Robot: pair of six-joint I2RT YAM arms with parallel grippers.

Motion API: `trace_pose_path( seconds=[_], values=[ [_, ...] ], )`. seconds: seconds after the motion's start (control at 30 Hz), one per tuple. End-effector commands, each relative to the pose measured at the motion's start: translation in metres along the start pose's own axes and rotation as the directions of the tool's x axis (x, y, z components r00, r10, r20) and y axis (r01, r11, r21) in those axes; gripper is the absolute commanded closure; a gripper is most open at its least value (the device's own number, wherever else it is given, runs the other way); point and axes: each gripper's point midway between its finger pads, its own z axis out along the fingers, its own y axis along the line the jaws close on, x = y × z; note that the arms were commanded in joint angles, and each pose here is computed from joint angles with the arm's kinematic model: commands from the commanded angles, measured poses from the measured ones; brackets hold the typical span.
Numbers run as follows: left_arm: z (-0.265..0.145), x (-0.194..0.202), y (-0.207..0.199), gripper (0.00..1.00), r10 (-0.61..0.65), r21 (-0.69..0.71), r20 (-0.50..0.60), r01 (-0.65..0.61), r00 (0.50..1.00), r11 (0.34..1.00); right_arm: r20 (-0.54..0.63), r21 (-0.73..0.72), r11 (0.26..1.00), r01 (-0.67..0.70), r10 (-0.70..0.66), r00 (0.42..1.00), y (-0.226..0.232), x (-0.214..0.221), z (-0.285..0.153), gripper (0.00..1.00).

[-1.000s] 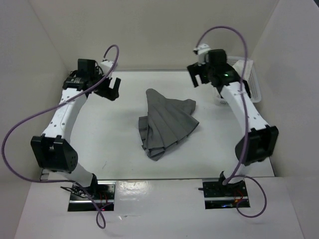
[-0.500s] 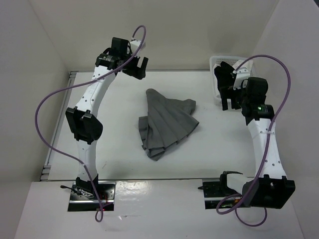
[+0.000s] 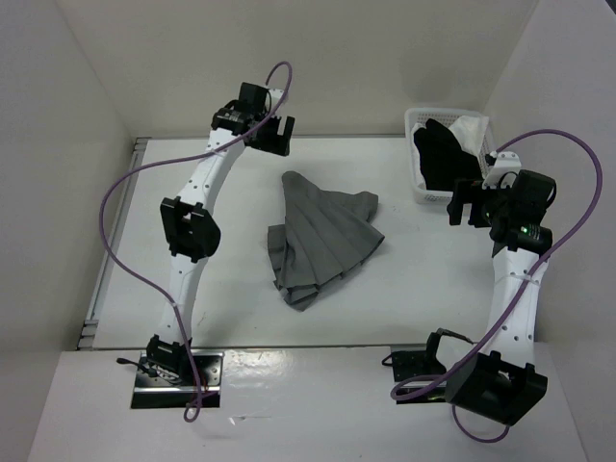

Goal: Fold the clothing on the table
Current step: Flatten the skirt out

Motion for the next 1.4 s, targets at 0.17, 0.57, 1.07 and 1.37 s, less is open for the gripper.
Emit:
trace_pose_path(
  seconds=[0.17, 0.57, 1.07, 1.37],
  values=[
    [0.038, 0.034, -0.054, 0.24, -0.117, 0.005, -0.1, 0.118, 0.988, 0.993, 0.019, -0.09, 0.993, -0.078, 0.08, 0.997, 0.005, 0.005, -0.011, 0.04],
    [0.07, 0.063, -0.073, 0.33, -0.204, -0.039, -0.156, 0.201, 0.966, 0.979, -0.013, -0.117, 0.987, -0.107, 0.106, 0.994, 0.003, 0.022, -0.012, 0.06],
    [0.106, 0.133, -0.09, 0.68, -0.133, -0.007, -0.333, 0.138, 0.933, 0.99, -0.014, -0.13, 0.986, -0.107, 0.107, 0.994, 0.003, 0.021, -0.012, 0.08],
    [0.078, 0.125, -0.081, 1.0, -0.041, 0.111, -0.36, 0.087, 0.932, 0.99, -0.004, -0.137, 0.985, -0.102, 0.103, 0.995, 0.005, 0.022, -0.011, 0.08]
  ],
)
